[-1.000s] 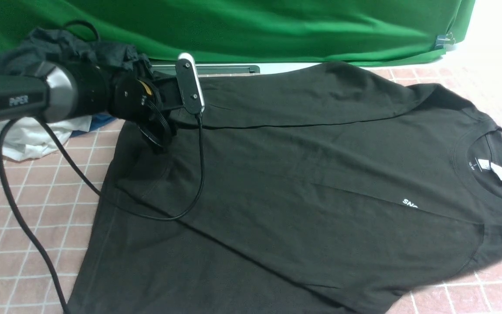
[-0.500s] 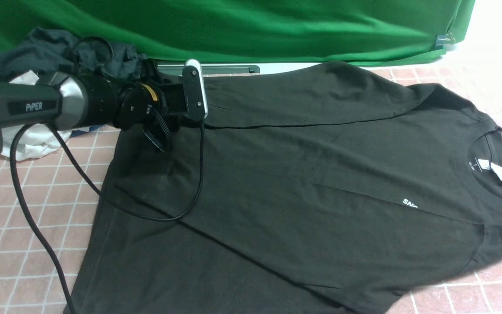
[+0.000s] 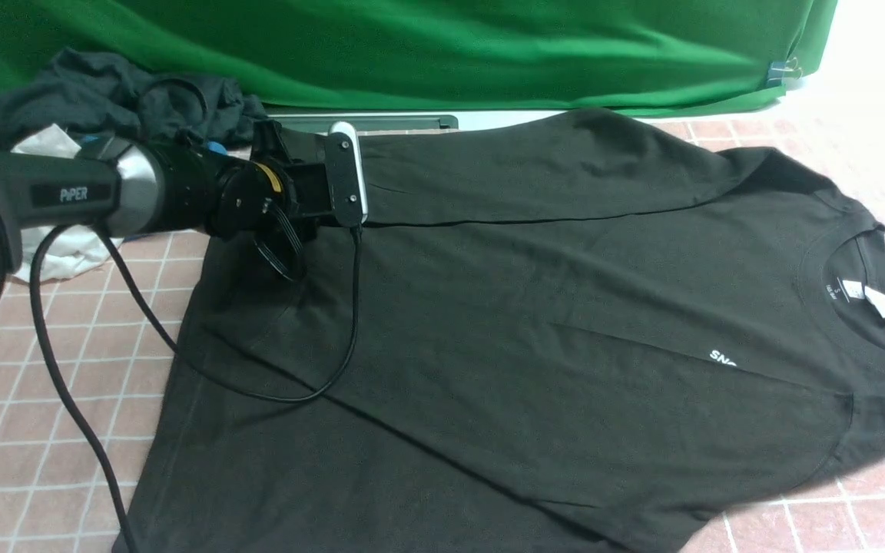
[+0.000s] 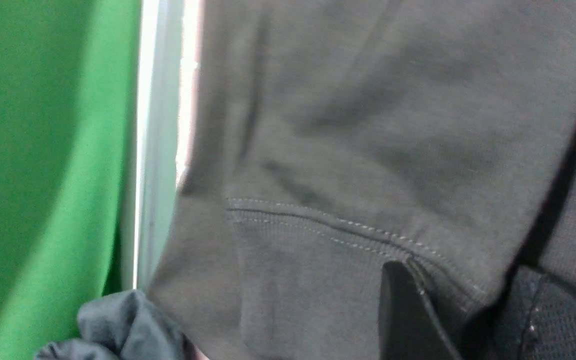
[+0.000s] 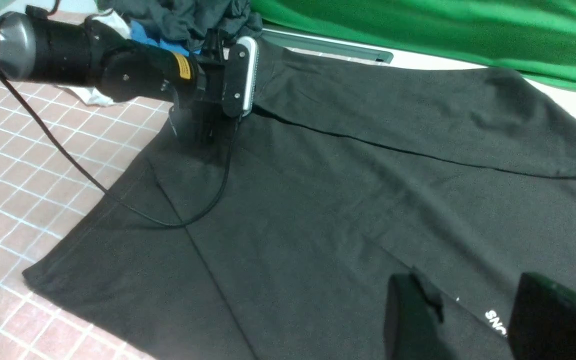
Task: Fold a long-sleeved shirt over a pink coffee tablecloth.
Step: 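Grab the top left corner of the dark shirt with the left gripper, then fold the left side of the dark shirt inward over its body with the left gripper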
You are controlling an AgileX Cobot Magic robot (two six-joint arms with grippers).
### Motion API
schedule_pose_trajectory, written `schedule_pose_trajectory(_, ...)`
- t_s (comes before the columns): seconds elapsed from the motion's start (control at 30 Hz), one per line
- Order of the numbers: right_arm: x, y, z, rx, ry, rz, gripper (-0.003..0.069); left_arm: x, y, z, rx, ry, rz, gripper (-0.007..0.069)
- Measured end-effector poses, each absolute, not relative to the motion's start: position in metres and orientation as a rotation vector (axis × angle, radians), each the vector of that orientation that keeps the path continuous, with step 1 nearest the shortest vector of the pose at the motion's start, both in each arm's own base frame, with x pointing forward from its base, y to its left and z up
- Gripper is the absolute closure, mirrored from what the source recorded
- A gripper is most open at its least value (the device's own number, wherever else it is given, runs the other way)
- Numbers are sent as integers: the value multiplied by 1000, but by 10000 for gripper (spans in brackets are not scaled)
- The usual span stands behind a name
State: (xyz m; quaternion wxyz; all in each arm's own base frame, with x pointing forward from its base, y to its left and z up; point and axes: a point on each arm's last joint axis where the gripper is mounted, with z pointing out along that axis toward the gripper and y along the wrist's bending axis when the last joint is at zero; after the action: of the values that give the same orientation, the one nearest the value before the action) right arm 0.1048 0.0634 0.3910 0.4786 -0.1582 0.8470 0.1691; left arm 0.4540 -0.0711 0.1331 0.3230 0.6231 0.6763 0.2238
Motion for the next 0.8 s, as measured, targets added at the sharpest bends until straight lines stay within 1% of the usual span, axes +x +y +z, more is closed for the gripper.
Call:
schedule_pose_trajectory(0.13,104,64,391,-383,2071,427,389,454,-71,133,1636,1776,587,393)
schedule_pose_trajectory(0.17,104,64,391,-382,2071,428,389,454,-71,133,1639,1780,585,449)
schedule_pose_trajectory(0.2,104,64,391,-382,2071,428,389,454,-71,133,1639,1780,585,456)
schedule_pose_trajectory(0.23,104,64,391,-382,2071,428,389,453,-71,133,1641,1782,584,496)
schedule_pose_trajectory(0.27,104,64,391,-382,2072,429,389,453,-71,134,1644,1788,583,552)
schedule_pose_trajectory(0.3,104,64,391,-382,2072,429,389,452,-70,137,1646,1792,583,578)
schedule_pose_trajectory(0.33,104,64,391,-382,2072,429,389,452,-70,138,1647,1794,583,582)
schedule_pose_trajectory(0.43,104,64,390,-383,2081,427,389,447,-68,156,1637,1820,582,588)
schedule_pose_trajectory(0.47,104,64,390,-383,2081,427,389,446,-68,157,1636,1824,581,588)
schedule_pose_trajectory(0.5,104,64,390,-384,2086,426,389,443,-67,167,1629,1846,576,588)
schedule_pose_trajectory(0.6,103,64,389,-386,2096,422,389,434,-70,182,1648,1890,557,588)
schedule_pose_trajectory(0.8,103,63,388,-406,2104,407,389,415,-86,198,1735,1946,508,588)
